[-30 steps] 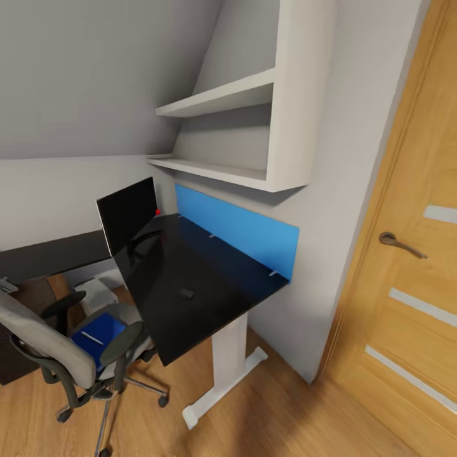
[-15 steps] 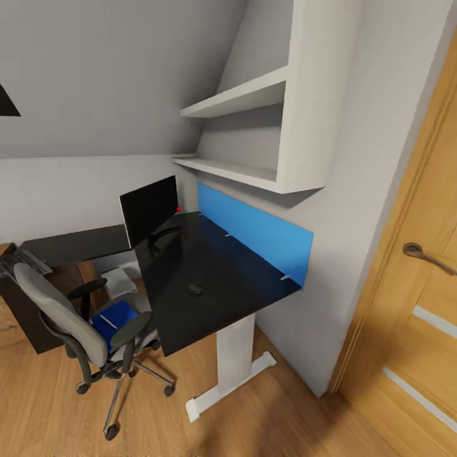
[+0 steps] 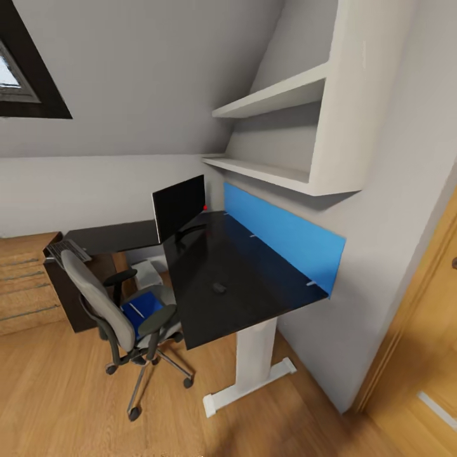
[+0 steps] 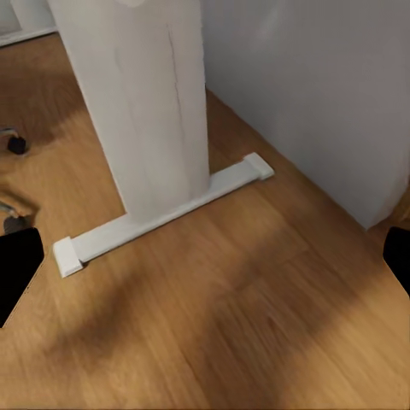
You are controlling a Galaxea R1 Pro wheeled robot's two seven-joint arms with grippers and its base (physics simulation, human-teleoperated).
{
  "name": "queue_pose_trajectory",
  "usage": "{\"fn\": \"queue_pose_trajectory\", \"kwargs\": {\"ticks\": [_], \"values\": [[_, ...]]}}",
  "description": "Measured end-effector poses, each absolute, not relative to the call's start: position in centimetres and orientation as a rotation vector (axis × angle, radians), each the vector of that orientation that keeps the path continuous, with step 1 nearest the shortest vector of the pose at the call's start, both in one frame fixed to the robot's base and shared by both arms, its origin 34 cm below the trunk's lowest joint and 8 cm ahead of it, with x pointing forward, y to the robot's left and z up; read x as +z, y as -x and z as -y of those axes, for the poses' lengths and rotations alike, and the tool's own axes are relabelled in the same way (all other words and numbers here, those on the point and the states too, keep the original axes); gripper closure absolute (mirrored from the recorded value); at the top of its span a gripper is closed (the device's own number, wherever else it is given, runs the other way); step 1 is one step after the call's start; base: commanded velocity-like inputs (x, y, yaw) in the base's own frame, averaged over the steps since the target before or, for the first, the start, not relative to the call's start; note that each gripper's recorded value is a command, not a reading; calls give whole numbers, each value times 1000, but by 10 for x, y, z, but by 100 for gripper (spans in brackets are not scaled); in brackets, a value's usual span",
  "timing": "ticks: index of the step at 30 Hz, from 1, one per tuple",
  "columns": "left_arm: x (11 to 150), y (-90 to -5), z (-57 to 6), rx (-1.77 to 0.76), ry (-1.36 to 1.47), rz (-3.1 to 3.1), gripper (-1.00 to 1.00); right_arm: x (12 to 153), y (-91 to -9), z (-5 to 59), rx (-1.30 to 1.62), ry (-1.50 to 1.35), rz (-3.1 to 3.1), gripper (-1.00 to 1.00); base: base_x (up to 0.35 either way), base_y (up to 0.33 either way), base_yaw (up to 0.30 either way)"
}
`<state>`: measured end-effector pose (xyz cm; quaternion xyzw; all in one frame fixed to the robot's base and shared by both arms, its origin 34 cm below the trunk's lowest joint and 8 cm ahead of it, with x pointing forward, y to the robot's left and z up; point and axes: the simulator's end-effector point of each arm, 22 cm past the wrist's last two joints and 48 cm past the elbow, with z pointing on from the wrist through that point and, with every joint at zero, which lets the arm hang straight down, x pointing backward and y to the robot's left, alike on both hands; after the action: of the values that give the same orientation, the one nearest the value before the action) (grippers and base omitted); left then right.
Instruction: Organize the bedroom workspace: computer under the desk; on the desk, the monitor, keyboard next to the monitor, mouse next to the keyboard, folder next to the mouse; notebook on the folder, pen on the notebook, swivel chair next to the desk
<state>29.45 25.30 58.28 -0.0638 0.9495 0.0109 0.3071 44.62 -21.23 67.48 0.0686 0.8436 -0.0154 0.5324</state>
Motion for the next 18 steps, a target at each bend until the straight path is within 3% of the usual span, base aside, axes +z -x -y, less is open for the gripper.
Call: {"fn": "queue_pose_trajectory", "kwargs": {"ticks": [18], "values": [[583,-295,-253,29,169,-2511,-100,675,-446,213,-37,-165,-2011,-100,0,-1,286]]}}
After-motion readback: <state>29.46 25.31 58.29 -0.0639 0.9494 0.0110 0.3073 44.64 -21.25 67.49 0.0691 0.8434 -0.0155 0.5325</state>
